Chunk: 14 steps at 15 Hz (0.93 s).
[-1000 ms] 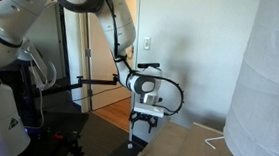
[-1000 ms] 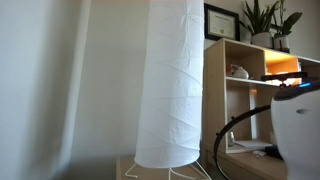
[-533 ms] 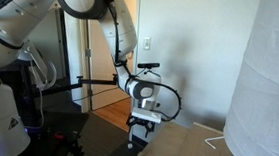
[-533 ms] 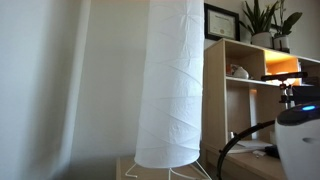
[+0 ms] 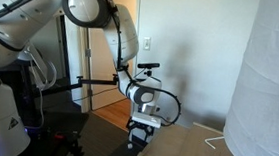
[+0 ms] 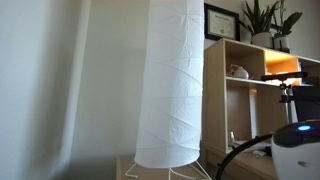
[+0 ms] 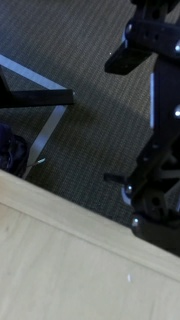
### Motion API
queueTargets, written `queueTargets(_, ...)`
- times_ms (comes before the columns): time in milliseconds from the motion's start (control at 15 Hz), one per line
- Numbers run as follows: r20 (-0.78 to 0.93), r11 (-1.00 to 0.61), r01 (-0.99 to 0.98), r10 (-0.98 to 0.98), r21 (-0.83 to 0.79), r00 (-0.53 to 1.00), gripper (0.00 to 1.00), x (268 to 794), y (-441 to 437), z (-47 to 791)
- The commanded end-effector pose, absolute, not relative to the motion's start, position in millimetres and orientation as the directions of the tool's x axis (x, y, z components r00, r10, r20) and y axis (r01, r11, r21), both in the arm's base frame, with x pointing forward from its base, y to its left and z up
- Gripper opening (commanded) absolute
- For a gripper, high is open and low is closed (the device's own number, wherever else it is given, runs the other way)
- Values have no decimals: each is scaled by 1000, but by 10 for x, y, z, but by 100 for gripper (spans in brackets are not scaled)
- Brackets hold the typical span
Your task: Close the drawer on the right
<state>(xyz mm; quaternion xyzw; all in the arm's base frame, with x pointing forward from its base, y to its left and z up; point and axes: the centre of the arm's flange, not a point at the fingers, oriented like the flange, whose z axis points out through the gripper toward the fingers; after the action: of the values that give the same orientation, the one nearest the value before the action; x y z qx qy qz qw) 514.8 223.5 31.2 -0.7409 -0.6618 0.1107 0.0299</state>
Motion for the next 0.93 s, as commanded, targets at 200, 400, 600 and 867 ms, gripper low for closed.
queueTargets(200,-125,-124,973,987,-197,101,100,5149,2237,252)
queueTargets(400,-125,-124,973,987,-197,101,100,5149,2237,252)
queueTargets(600,-125,-124,973,987,-197,101,100,5149,2237,253)
queueTargets(867,-113,-125,973,988,-196,104,100,5155,2241,238)
